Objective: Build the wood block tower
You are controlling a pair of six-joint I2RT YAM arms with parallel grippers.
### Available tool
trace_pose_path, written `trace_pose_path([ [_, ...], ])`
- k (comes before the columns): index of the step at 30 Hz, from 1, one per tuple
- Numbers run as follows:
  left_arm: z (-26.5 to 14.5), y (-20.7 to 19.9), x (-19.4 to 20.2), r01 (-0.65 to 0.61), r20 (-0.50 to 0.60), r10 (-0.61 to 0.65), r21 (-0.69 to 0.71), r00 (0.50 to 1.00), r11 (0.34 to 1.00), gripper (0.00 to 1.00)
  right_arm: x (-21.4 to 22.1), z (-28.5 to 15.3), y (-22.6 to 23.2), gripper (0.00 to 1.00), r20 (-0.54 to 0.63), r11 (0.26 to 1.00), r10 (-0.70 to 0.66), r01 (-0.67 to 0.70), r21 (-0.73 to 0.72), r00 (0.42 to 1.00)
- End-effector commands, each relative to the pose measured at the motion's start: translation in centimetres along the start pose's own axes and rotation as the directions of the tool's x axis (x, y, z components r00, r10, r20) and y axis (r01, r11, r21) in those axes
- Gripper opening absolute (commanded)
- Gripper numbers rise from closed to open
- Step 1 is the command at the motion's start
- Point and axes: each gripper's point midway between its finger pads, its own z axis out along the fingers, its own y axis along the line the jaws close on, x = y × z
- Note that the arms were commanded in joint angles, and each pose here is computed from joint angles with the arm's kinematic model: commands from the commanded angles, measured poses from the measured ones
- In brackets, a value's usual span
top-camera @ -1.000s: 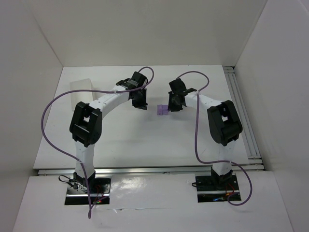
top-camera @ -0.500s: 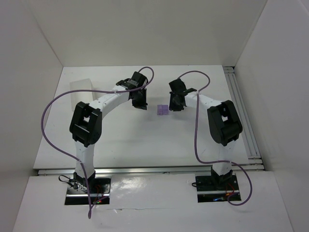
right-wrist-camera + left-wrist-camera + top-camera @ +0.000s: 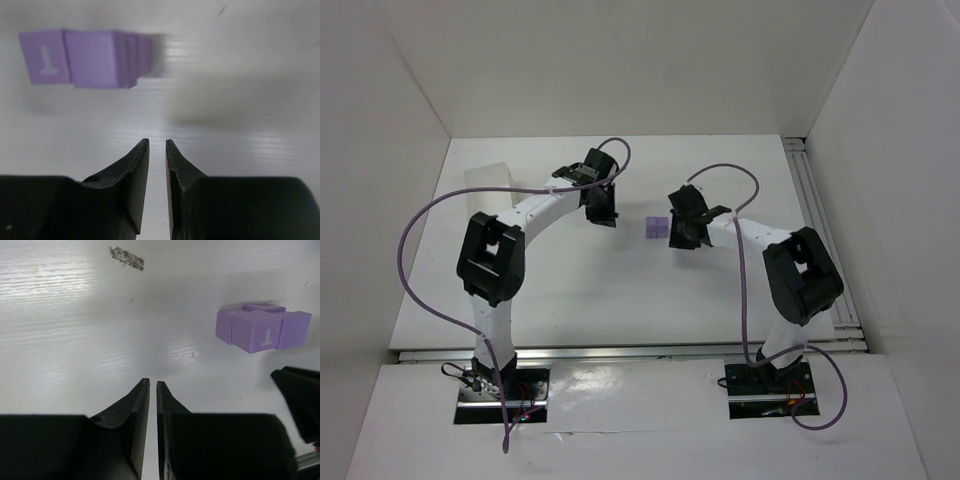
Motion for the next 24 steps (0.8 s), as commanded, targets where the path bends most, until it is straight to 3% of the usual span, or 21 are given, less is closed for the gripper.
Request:
trace_pose_path([
  [1,-3.1,0.6,-2.5,0.002,0.091,-0.003,0.010,0.996,1.000,0.24,-0.4,-0.7,4.4,0.27,0.081,0.990,0.044,-0.033,-0.136,0.996],
  [7,-4.5,1.4,-2.7,0.018,0.115,-0.019,0.011,0.993,1.000,0.24,-0.4,0.3,7.1,0.23,0.121,0.983,0.073,-0.052,-0.174,0.990],
  [12,-4.5,2.4,-2.6,0.026,0.112,-0.025,-0.002,0.993,1.000,0.24,-1.4,1.5,8.3,0.13,0.135,0.984,0.090,-0.067,-0.166,0.987],
  [24,-4.6,3.2,-3.0,0.033,0.116,-0.031,-0.010,0.993,0.999,0.24,-1.9,3.1,7.7,0.13,0.147,0.993,0.084,-0.070,-0.097,0.986],
])
